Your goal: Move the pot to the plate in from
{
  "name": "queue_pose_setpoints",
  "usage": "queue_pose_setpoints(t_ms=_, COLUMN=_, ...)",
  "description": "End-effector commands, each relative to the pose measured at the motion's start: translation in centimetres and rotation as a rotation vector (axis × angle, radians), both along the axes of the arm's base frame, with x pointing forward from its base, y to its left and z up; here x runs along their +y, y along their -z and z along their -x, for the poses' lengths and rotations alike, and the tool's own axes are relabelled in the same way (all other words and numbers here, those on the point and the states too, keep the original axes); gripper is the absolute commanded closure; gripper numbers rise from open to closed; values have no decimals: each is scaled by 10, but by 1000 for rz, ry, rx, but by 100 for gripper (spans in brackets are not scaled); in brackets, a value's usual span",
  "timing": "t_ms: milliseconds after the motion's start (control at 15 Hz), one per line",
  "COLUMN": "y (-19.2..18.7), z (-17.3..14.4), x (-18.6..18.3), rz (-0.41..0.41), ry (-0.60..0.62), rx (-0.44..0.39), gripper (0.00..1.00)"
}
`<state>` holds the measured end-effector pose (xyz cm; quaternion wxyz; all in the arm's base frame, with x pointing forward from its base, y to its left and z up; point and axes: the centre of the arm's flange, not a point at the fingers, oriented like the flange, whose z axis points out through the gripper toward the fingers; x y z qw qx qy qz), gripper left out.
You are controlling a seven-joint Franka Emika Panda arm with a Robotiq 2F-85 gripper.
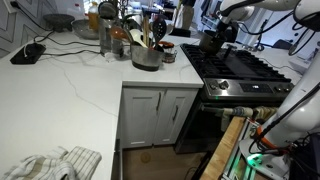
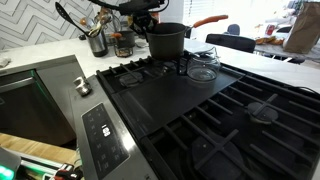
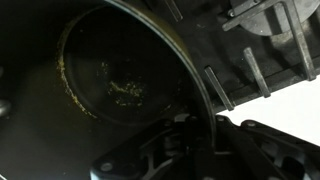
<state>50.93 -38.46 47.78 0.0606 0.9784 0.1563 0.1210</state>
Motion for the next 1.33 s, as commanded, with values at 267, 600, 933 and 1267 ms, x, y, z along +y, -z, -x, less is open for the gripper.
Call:
queue_pose_setpoints(t_ms=267, y=-2, z=-32, x=-17, rz=11, ry=-76, rx=29, gripper=99)
queue_pose_setpoints(t_ms=600, y=10, z=-40, x=-19, rz=14, ry=-80, rx=47, gripper=99)
queue_pose_setpoints(t_ms=933, y=18, z=-40, x=-19, rz=7, ry=-107, rx=80, gripper=99)
queue_pose_setpoints(t_ms=1267, y=7, z=-41, x=-18, rz=23, ry=-132, rx=73, gripper=53)
